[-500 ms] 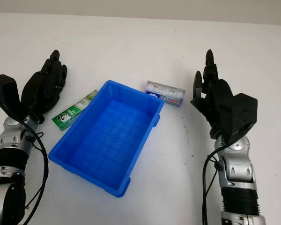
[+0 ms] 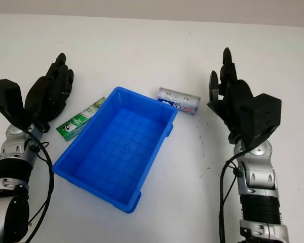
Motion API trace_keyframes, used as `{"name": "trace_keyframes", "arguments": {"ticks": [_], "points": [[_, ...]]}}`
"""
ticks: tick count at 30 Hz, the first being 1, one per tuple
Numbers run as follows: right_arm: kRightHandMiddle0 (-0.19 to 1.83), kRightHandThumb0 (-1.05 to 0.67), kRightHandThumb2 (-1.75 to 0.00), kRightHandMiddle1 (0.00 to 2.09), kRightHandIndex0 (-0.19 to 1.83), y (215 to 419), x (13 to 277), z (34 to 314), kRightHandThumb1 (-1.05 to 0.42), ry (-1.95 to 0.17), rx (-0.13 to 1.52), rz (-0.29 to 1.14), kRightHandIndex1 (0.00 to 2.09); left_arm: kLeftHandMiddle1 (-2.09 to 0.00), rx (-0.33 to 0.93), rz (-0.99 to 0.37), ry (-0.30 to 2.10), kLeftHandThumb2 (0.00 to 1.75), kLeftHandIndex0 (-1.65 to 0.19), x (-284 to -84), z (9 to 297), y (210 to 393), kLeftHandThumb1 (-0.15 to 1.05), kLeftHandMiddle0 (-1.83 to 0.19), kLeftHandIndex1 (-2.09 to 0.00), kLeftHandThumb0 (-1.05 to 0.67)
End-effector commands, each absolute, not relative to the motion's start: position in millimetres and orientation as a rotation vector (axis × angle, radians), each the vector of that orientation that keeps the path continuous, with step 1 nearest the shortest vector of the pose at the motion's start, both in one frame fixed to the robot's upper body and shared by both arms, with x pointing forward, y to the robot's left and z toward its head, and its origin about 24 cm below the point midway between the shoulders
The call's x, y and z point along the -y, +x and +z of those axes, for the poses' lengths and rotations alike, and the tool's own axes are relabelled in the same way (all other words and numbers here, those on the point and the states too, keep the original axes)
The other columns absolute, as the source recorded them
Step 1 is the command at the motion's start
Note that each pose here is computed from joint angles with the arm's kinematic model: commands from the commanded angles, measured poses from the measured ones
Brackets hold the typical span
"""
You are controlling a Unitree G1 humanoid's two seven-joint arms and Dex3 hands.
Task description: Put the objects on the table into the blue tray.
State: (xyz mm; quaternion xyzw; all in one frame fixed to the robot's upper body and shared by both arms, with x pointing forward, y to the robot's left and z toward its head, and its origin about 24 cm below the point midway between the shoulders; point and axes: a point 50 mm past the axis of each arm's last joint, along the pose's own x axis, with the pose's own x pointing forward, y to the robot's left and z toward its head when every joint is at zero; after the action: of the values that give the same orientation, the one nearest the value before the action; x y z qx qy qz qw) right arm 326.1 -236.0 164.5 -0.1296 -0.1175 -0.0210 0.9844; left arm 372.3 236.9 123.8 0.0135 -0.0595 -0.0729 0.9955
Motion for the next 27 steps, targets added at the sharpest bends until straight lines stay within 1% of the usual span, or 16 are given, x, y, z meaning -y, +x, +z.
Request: {"name": "trace_keyframes", "arguments": {"ticks": [1, 2, 5, 7, 10, 17, 18, 21, 26, 27], "points": [[-0.08, -0.51, -0.18, 0.36, 0.06, 329.3, 242.4, 197.3, -1.03, -0.357, 0.303, -0.064, 0.14, 0.00, 0.138, -0.138, 0.040, 0.62, 0.19, -238.4, 125.4, 371.3, 1.05, 0.19, 0.00, -0.76], [-0.13, -0.50, -0.10, 0.57, 0.12, 330.5, 243.5, 207.2, -0.99, -0.400, 0.314, -0.065, 0.19, 0.00, 0.142, -0.135, 0.040, 0.62, 0.19, -238.7, 125.7, 371.0, 1.05, 0.19, 0.00, -0.76], [-0.16, -0.42, -0.04, 0.83, 0.22, 335.2, 243.4, 233.6, -0.91, -0.531, 0.336, -0.048, 0.27, 0.00, 0.142, -0.134, 0.037, 0.62, 0.19, -239.1, 125.7, 370.5, 1.05, 0.19, 0.00, -0.76], [-0.16, -0.36, -0.03, 0.87, 0.22, 339.4, 241.9, 248.1, -0.86, -0.603, 0.329, -0.033, 0.29, 0.00, 0.141, -0.136, 0.032, 0.61, 0.19, -239.0, 125.2, 370.2, 1.05, 0.19, 0.00, -0.76], [-0.12, -0.36, -0.02, 0.91, 0.22, 346.0, 238.9, 262.8, -0.80, -0.726, 0.312, -0.008, 0.29, 0.00, 0.140, -0.140, 0.033, 0.60, 0.19, -239.1, 124.9, 369.6, 1.05, 0.19, 0.00, -0.76], [-0.05, -0.40, -0.05, 0.77, 0.22, 357.5, 232.8, 272.2, -0.75, -0.939, 0.268, 0.104, 0.28, 0.00, 0.134, -0.144, 0.034, 0.61, 0.19, -238.7, 125.0, 369.9, 1.05, 0.19, 0.00, -0.76], [0.00, -0.44, -0.05, 0.70, 0.22, 358.8, 231.0, 271.9, -0.75, -0.972, 0.256, 0.122, 0.26, 0.00, 0.133, -0.143, 0.033, 0.61, 0.19, -238.7, 125.0, 370.0, 1.05, 0.19, 0.00, -0.76], [0.10, -0.54, -0.06, 0.60, 0.28, 362.2, 225.9, 269.5, -0.76, -1.079, 0.223, 0.168, 0.27, 0.00, 0.130, -0.141, 0.026, 0.60, 0.19, -238.6, 124.7, 369.9, 1.05, 0.19, 0.00, -0.76], [0.12, -0.51, -0.06, 0.50, 0.26, 364.2, 220.2, 261.5, -0.79, -1.129, 0.167, 0.228, 0.22, 0.00, 0.128, -0.141, 0.028, 0.60, 0.19, -238.5, 124.3, 369.8, 1.05, 0.19, 0.00, -0.76], [0.19, -0.51, -0.06, 0.34, 0.27, 364.3, 218.6, 260.0, -0.80, -1.155, 0.155, 0.228, 0.19, 0.00, 0.128, -0.140, 0.029, 0.60, 0.19, -238.4, 124.3, 369.7, 1.05, 0.19, 0.00, -0.76]]}}
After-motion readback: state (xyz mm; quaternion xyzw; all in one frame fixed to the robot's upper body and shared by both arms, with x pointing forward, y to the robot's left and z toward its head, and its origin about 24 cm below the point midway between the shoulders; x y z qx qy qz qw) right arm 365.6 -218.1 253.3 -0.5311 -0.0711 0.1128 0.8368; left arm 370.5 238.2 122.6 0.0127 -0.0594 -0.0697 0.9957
